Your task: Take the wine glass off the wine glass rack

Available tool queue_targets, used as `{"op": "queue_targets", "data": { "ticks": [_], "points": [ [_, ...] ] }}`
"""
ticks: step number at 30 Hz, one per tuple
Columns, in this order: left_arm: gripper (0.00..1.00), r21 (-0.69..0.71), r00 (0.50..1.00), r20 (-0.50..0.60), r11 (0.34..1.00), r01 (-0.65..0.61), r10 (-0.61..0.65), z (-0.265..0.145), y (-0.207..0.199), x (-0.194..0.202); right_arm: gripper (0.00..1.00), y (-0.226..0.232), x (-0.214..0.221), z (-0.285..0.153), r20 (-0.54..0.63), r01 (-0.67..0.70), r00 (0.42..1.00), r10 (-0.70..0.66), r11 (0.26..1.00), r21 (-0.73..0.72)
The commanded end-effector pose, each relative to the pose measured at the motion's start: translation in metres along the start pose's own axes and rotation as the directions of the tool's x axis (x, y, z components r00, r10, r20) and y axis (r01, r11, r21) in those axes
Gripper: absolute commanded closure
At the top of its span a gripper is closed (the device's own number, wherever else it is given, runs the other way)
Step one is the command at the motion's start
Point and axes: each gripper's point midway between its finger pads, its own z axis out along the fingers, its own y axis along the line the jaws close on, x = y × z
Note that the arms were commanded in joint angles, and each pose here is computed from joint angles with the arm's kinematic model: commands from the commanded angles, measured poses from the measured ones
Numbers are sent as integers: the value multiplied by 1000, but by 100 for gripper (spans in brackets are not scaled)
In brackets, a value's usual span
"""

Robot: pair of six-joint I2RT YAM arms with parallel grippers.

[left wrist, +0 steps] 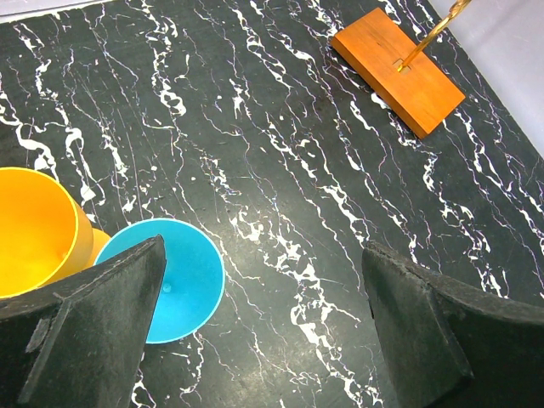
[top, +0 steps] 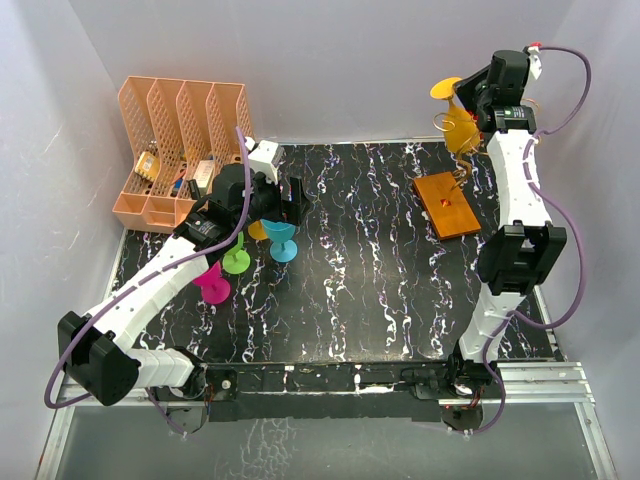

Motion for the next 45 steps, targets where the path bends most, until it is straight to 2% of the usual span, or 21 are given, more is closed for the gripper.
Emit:
{"op": "queue_targets", "data": {
  "ticks": [1,13,24,34,45],
  "points": [
    [3,10,1000,25,1000,-3,3,-2,-2,-10,92,18,-43,-24,131,-25,991,30,999,-43],
    [3,2,1000,27,1000,-5,5,-3,0,-10,92,15,-49,-22,158,-73,984,77,997,-29],
    [3,-2,999,32,1000,-5,5,-4,0,-11,92,34,-33,-19,85,-65,993,79,985,-160],
    [3,-2,999,33,1000,-4,4,-5,0,-12,92,33,-44,-19,138,-155,974,180,972,-176],
    [3,1,999,38,1000,-5,5,-6,0,-14,92,23,-59,-34,219,-198,950,224,971,-133]
  ]
}}
